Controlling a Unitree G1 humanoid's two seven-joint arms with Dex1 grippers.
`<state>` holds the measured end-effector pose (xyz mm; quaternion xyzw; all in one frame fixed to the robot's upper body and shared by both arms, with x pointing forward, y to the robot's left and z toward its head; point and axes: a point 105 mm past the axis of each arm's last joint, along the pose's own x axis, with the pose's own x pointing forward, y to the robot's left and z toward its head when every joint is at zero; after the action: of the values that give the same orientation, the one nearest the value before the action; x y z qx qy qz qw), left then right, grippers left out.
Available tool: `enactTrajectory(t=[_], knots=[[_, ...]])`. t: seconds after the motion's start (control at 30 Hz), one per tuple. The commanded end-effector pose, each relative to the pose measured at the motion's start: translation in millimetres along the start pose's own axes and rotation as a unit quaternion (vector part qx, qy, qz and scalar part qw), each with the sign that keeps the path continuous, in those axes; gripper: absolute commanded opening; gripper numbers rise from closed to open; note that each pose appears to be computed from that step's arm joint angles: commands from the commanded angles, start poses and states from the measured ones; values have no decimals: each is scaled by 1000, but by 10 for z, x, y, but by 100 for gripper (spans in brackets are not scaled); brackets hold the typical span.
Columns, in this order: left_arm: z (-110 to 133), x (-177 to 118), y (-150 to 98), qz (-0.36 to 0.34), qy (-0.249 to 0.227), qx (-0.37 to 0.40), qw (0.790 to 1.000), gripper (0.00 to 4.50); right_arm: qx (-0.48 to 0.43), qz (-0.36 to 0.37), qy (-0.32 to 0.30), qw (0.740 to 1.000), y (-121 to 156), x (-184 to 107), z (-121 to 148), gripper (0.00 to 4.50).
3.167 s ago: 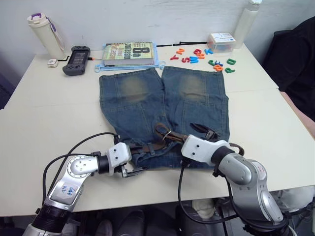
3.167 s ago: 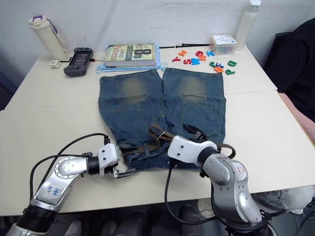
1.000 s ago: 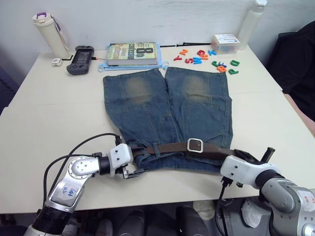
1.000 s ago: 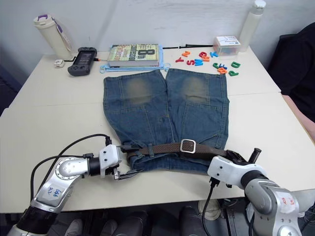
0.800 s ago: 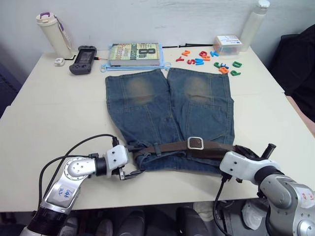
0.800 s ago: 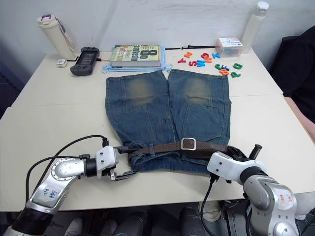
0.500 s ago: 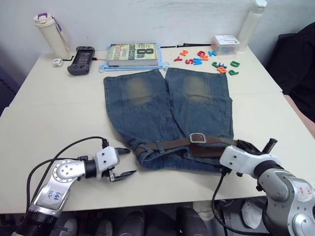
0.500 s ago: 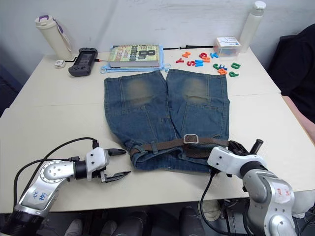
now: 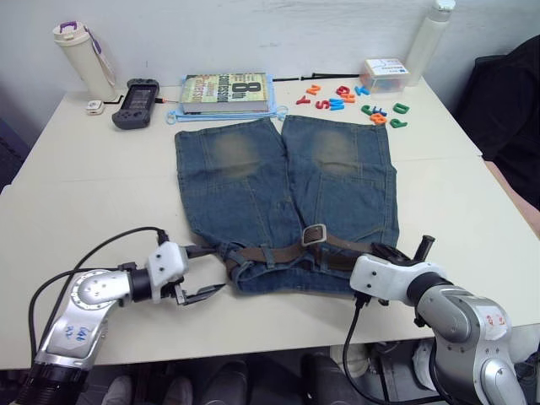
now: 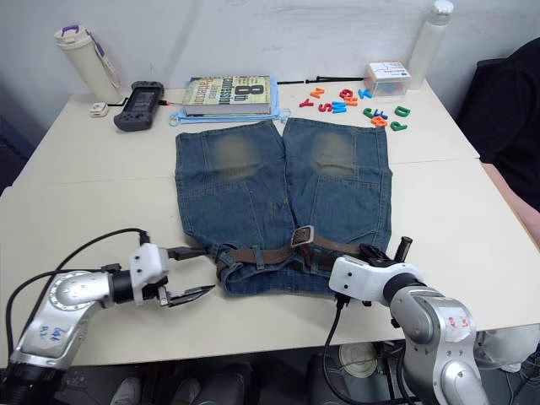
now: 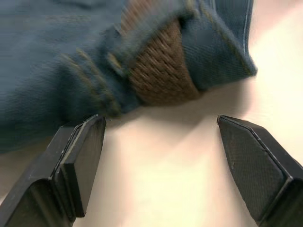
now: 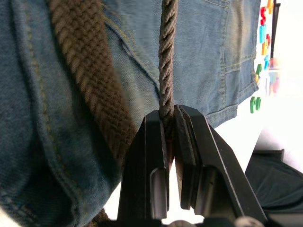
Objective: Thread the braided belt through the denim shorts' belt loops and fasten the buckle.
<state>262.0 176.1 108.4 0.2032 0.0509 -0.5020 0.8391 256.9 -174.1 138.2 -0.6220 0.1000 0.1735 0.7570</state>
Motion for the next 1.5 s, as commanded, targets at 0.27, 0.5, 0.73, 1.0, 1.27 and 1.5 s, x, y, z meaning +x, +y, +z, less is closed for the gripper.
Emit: enactTrajectory(t=[0.27,0.5,0.73,1.0,1.27,1.5], knots=[[645,153,-60,-29,-86,-13,996,417,66,-30,-31,997,-216,-72,90,346],[624,420,-61,-18,-82,-4,996,417,137,29,-78,987,-126,-182,188,448],[364,615,-33,-5,-11,24,1000,417,170,73,-4,983,209,-26,-16,448],[-47,560,-150,-18,62,14,998,417,218,38,73,972,138,64,-303,448],[159,458,-52,19,-2,-18,1000,417,224,44,45,973,-3,-56,-326,448],[570,165,-176,0,-98,-64,993,417,274,72,-64,957,-235,-286,-193,448]])
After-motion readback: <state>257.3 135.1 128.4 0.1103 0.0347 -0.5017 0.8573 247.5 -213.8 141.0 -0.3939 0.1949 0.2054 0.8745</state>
